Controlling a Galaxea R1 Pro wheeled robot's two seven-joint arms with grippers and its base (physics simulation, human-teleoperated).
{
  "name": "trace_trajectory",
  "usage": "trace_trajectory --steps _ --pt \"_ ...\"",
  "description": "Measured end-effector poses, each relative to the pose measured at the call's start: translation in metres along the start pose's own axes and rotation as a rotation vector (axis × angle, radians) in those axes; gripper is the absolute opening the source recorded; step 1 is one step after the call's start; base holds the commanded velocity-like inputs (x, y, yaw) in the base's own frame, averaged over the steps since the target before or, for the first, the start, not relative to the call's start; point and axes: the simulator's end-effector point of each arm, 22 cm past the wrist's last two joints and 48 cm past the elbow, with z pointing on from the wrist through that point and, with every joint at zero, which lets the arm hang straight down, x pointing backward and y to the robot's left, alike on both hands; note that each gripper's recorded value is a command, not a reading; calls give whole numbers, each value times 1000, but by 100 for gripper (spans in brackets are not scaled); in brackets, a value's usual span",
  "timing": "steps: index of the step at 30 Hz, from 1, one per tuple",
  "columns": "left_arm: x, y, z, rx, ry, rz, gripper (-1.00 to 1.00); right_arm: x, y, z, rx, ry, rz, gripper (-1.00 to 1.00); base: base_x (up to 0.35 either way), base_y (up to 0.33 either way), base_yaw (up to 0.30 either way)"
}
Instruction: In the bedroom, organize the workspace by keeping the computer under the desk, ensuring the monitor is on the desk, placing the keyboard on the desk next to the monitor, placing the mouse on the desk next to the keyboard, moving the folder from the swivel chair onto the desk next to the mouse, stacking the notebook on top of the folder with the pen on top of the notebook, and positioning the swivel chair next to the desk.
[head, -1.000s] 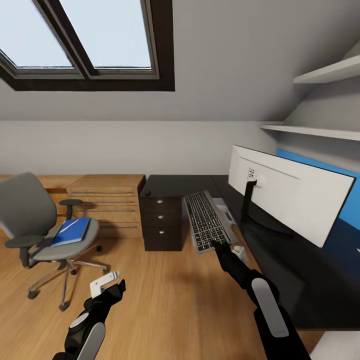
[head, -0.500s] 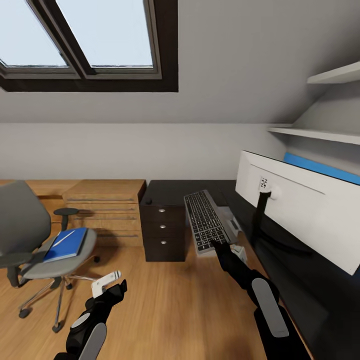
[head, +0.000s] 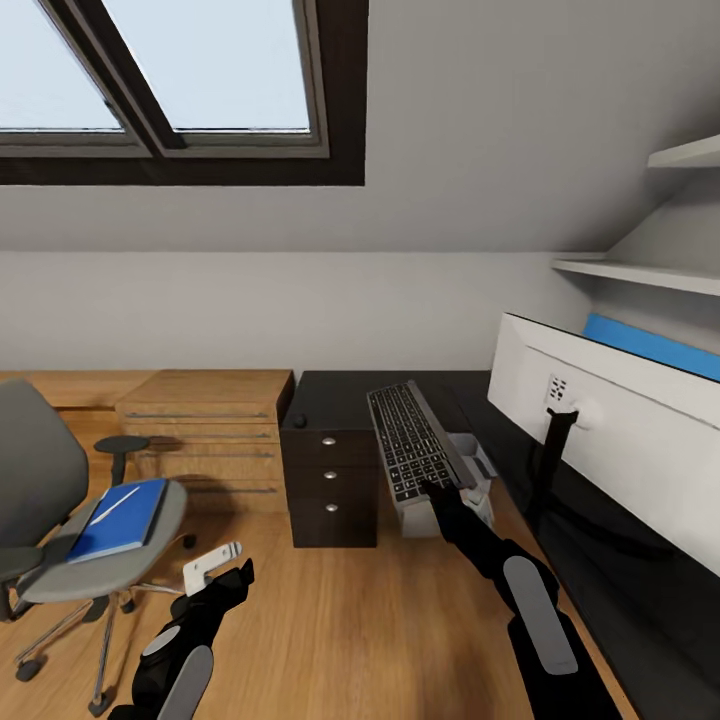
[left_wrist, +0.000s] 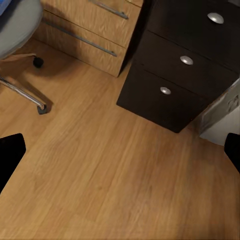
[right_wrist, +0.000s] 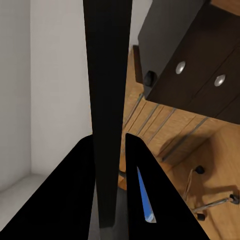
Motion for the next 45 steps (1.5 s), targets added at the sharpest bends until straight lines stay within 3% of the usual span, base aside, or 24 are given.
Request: trace_trajectory --steps 8,22,31,45 --pt "-9 -3 -7 1 0 0 100 -1 9 -1 5 2 3 -100 329 64 0" --pt "-19 -14 -20 16 5 11 100 19 -9 -1 75 50 37 -100 319 4 0" --pt "-13 -34 -26 55 15 43 100 48 -28 3 123 105 67 -100 45 21 0" --pt "-12 -37 -28 62 16 49 100 50 -23 4 114 108 68 -100 229 188 0"
